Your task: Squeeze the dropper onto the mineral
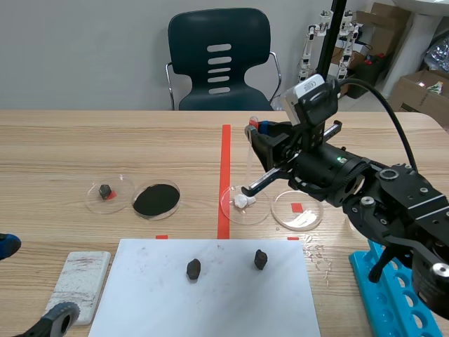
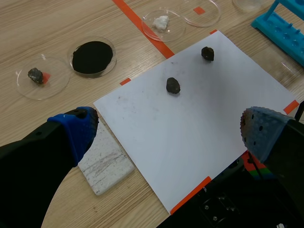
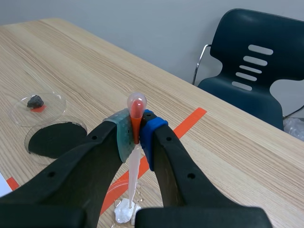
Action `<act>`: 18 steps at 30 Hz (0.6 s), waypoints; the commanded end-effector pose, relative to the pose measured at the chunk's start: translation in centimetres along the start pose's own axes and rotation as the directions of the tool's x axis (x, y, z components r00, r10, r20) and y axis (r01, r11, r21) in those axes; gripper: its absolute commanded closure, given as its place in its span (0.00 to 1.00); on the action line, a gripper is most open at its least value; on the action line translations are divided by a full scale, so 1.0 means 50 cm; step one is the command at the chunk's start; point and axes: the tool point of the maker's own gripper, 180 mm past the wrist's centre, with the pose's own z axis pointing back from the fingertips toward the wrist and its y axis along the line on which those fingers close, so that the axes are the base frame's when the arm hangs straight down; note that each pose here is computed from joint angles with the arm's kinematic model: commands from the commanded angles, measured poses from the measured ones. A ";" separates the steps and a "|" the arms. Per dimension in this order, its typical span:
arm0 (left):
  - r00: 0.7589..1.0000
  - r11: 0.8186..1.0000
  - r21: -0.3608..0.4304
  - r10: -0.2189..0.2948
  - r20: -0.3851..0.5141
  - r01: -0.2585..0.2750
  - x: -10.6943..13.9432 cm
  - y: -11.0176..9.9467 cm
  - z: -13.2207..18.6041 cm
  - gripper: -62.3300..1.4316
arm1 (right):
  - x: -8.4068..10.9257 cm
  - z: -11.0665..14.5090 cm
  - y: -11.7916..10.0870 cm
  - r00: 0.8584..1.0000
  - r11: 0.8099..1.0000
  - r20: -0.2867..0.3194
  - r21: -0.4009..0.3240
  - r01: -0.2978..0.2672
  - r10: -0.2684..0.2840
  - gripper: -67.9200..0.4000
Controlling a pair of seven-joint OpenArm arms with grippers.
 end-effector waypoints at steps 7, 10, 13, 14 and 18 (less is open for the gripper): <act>0.999 1.000 0.002 0.008 0.032 -0.008 0.014 0.000 -0.001 0.00 | 0.092 0.012 -0.007 0.993 0.999 0.113 -0.008 -0.042 0.042 0.98; 0.999 1.000 0.002 0.008 0.032 -0.008 0.014 0.000 -0.001 0.00 | 0.116 0.026 -0.003 0.990 0.999 0.128 -0.016 -0.051 0.053 0.98; 0.999 1.000 0.002 0.008 0.032 -0.008 0.014 0.000 -0.001 0.00 | 0.131 0.046 0.011 0.990 0.999 0.132 0.009 -0.049 0.047 0.98; 0.999 1.000 0.002 0.008 0.032 -0.008 0.014 0.000 -0.001 0.00 | 0.136 0.056 0.016 0.990 0.999 0.136 0.019 -0.047 0.044 0.98; 0.999 1.000 0.002 0.008 0.032 -0.008 0.014 0.000 -0.001 0.00 | 0.152 0.099 0.034 0.989 0.998 0.138 0.044 -0.050 0.044 0.98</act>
